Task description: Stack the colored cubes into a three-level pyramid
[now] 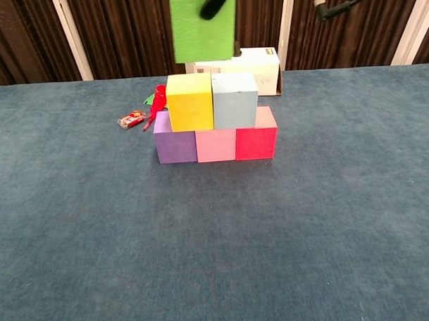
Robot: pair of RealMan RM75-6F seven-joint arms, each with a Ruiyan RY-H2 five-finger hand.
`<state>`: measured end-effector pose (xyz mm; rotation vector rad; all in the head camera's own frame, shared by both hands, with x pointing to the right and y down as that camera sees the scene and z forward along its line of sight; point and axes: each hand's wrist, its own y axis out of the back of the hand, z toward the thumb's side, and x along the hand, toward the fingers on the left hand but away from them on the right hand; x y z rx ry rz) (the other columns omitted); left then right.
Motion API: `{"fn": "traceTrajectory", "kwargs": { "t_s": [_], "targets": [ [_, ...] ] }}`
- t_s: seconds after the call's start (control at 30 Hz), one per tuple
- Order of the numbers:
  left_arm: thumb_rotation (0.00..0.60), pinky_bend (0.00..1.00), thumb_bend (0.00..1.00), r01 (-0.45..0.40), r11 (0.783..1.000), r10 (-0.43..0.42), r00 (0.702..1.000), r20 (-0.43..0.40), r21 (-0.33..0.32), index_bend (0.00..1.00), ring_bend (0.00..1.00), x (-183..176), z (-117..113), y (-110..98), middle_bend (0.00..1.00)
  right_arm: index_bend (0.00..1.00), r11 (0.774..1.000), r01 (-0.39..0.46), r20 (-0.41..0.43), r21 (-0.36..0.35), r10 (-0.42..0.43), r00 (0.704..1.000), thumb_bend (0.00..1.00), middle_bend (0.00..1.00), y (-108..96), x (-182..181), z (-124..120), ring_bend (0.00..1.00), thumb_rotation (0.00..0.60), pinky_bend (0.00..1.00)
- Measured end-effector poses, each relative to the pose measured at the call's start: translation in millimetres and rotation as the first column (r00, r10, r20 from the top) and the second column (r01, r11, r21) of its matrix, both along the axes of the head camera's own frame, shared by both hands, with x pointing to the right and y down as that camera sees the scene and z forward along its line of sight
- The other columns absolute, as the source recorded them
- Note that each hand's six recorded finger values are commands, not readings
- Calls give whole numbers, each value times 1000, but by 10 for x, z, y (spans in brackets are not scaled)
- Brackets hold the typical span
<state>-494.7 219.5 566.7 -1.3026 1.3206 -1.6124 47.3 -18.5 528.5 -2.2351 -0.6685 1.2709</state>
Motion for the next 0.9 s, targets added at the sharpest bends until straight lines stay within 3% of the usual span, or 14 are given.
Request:
{"fn": "traceTrajectory", "kwargs": {
  "t_s": [0.27, 0.63, 0.9],
  "targets": [
    [600, 0, 359, -7, 1000, 7, 1000, 6, -3, 118, 0, -8, 18, -16, 10, 412, 1000, -9, -45, -4, 8, 999, 261, 425, -72, -311, 246, 201, 600, 0],
    [600, 0, 359, 7, 1000, -7, 1000, 3, 17, 117, 0, -31, -19, -30, 10, 412, 998, -49, -143, 46, 55, 988, 261, 425, -143, -117, 429, 201, 600, 0],
    [600, 0, 359, 12, 1000, -12, 1000, 2, 16, 117, 0, -20, -22, -16, 10, 412, 998, -50, -151, 31, 54, 987, 261, 425, -95, -65, 464, 201, 600, 0]
  ]
}}
